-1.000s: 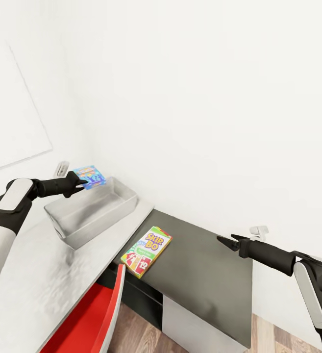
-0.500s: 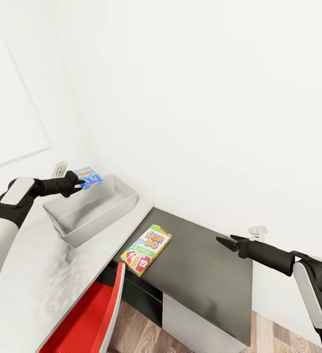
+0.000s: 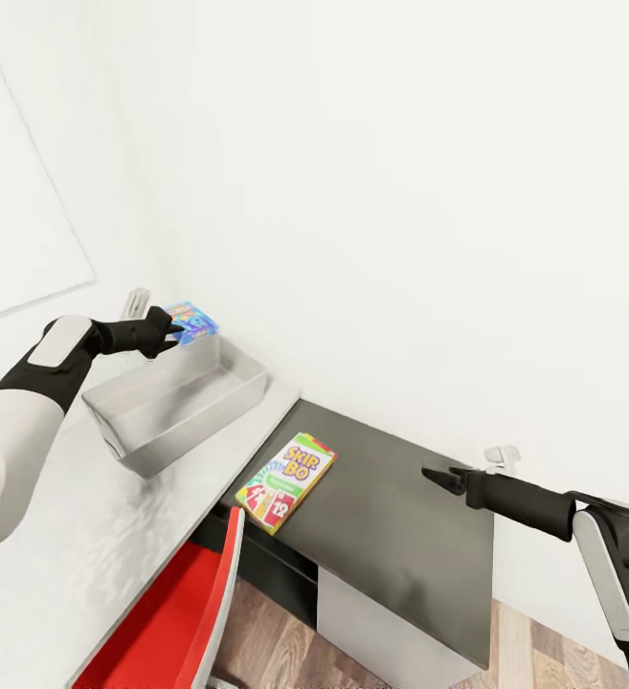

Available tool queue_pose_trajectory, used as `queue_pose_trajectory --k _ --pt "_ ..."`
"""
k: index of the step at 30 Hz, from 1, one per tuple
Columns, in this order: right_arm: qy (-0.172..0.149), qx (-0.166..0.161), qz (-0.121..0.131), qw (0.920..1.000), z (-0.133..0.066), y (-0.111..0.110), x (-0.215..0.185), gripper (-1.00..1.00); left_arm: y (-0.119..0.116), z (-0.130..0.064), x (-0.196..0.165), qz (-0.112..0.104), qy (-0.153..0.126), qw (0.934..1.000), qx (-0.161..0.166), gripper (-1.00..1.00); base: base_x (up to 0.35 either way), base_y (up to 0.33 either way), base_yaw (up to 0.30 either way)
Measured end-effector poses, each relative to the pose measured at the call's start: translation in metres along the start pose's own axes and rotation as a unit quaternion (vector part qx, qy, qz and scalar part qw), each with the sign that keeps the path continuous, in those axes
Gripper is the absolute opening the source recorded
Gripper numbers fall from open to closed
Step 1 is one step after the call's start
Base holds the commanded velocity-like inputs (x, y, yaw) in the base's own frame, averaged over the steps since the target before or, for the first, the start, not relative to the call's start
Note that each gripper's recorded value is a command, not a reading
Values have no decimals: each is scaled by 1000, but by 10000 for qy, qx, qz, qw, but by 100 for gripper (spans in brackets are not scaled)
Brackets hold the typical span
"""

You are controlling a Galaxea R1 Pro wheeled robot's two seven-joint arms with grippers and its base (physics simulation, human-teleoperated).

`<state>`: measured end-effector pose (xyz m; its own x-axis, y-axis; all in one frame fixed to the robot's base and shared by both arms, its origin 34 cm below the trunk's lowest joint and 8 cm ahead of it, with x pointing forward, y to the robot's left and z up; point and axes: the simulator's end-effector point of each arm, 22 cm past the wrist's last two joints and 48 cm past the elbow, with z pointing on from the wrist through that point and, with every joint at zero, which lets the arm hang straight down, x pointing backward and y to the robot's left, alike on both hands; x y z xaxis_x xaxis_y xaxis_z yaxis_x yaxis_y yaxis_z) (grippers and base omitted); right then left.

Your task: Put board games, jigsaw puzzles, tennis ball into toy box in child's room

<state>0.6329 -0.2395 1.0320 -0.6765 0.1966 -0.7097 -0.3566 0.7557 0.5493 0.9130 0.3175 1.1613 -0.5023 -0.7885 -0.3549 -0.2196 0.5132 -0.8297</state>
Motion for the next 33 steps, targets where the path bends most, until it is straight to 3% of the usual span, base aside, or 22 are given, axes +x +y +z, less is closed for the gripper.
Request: queue_pose_trajectory --k 10,33 --pt "111 46 91 9999 2 -7 7 100 -17 14 -5 -110 -3 9999 -11 -100 0 0 0" --pt "236 69 202 9995 11 -16 19 100 1 33 1 -164 90 9998 -116 -100 0 0 0"
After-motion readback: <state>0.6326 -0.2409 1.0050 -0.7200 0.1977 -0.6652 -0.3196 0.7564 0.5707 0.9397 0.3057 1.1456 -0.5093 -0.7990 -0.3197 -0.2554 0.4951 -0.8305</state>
